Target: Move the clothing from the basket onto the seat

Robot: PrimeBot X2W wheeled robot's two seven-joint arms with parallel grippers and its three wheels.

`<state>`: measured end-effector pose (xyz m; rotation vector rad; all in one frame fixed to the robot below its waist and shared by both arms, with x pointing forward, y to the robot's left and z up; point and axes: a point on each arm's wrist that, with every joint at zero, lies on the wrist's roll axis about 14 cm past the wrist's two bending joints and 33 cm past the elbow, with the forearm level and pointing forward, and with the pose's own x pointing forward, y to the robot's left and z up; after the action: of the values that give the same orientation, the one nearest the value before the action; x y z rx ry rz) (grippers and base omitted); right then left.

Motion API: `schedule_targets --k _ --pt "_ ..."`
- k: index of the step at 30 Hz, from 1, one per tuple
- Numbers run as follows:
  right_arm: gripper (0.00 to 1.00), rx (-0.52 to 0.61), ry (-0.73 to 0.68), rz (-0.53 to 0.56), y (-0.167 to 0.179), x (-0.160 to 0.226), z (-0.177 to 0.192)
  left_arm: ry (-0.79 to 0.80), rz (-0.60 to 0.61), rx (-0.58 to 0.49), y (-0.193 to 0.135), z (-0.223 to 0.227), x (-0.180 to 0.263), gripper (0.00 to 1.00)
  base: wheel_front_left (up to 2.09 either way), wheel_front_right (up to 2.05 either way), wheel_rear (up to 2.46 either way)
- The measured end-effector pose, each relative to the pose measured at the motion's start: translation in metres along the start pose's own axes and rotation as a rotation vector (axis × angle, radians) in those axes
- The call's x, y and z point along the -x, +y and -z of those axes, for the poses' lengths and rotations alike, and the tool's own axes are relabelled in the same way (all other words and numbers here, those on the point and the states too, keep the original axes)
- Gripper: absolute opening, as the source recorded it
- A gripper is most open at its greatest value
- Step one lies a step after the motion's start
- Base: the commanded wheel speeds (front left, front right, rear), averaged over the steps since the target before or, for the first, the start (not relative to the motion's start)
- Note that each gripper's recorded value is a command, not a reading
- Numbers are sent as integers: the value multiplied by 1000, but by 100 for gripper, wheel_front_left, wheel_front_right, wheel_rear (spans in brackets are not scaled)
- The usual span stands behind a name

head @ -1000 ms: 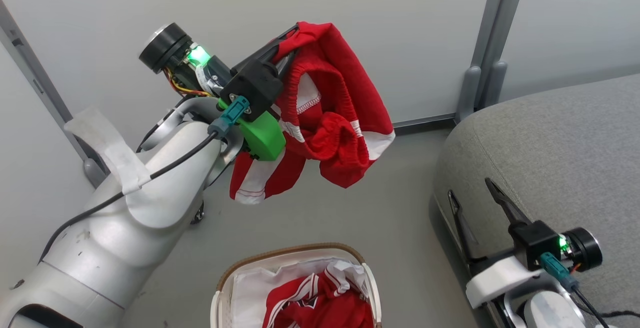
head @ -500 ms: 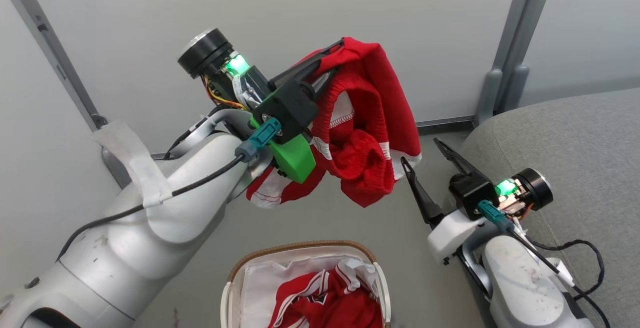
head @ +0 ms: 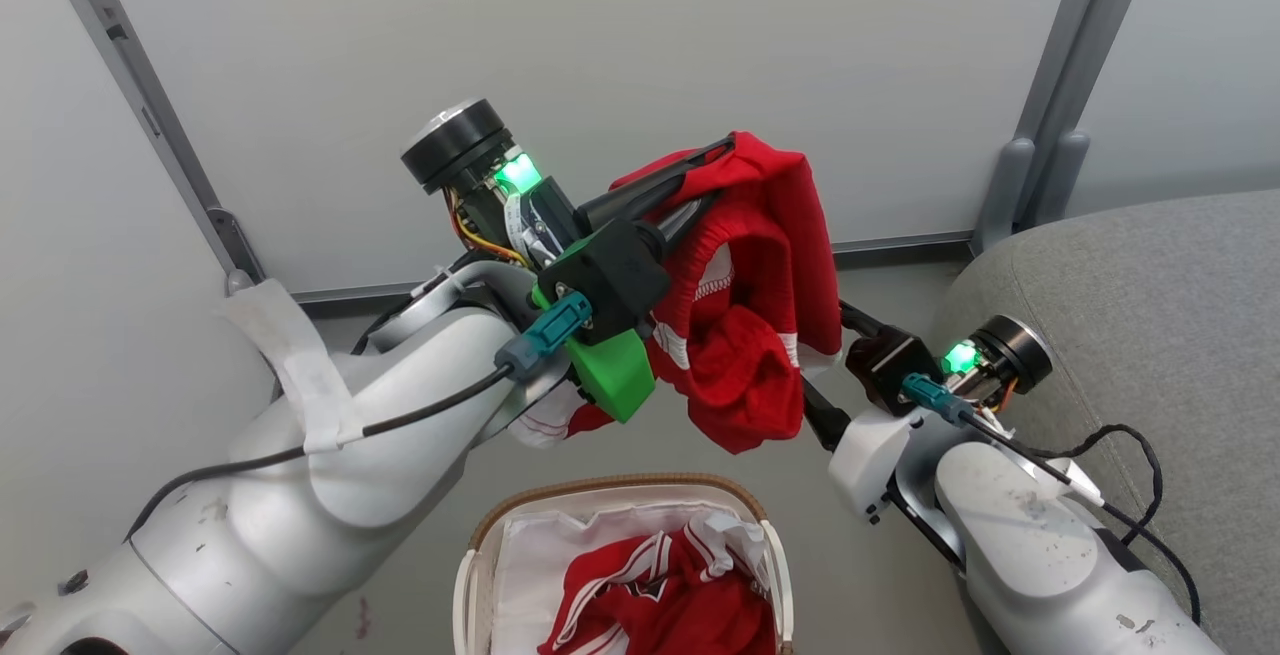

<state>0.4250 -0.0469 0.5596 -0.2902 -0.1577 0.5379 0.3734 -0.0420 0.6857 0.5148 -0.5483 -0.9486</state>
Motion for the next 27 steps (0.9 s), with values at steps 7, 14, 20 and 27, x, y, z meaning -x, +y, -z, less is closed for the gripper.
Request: schedule_targets --k 7,14,20,27 --pt "22 25 1 -35 -6 -7 -5 11 22 20 -10 8 3 0 0 0 0" --pt "0 25 8 -56 -3 -11 -5 23 -1 66 -12 15 6 0 0 0 0" --pt "0 7 -16 -7 -19 -12 -12 77 -69 189 -17 41 19 0 0 0 0" --pt "0 18 -76 97 -56 -7 -31 171 -205 424 -42 84 43 48 0 0 0"
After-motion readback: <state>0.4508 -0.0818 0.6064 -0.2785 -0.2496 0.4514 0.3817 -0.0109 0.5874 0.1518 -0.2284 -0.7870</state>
